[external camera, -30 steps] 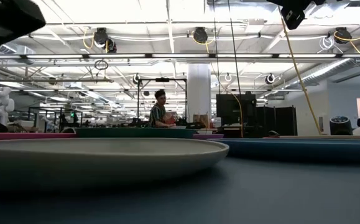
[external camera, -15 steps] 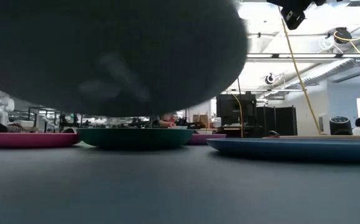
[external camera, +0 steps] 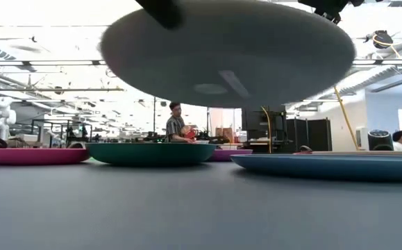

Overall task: Stack plastic plates
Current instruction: Stack the gray plate on top of the blue plate

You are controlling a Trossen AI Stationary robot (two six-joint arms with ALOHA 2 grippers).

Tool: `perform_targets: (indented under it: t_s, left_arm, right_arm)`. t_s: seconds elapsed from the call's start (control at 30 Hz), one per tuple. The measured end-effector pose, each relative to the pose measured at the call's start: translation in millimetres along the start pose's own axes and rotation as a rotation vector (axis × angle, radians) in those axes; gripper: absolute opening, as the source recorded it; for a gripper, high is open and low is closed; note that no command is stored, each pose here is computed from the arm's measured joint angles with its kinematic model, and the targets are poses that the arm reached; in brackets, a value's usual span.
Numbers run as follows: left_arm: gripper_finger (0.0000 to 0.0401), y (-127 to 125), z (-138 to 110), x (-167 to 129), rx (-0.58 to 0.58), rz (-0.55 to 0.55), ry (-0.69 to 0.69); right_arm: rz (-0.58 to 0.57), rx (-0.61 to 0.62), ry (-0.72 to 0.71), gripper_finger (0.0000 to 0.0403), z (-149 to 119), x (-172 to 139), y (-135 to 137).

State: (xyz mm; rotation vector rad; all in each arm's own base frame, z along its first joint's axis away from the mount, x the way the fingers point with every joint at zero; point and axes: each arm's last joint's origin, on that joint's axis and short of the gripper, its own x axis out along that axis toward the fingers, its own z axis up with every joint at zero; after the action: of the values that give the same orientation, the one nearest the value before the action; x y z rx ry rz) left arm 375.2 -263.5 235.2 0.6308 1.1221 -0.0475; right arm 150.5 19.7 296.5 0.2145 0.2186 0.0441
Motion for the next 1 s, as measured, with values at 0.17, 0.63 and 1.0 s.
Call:
perform_targets:
  t_s: [0.17, 0.63, 1.0]
  left_arm:
    - [0.0012, 25.7, 5.9, 14.6, 0.07, -0.028, -0.016]
    - [0.0012, 101.0, 13.1, 52.3, 0.013, -0.096, -0.088]
    - [0.0022, 122.2, 16.8, 79.6, -0.079, -0.187, -0.153]
  right_arm:
    - [0.0, 0.0, 0.0, 0.0102, 0.0, -0.1, 0.0]
    - [0.008, -0.025, -0.032, 0.0102, 2.7, -7.7, 0.1]
    - [0.082, -0.045, 0.0, 0.0102, 0.5, -11.1, 1.7]
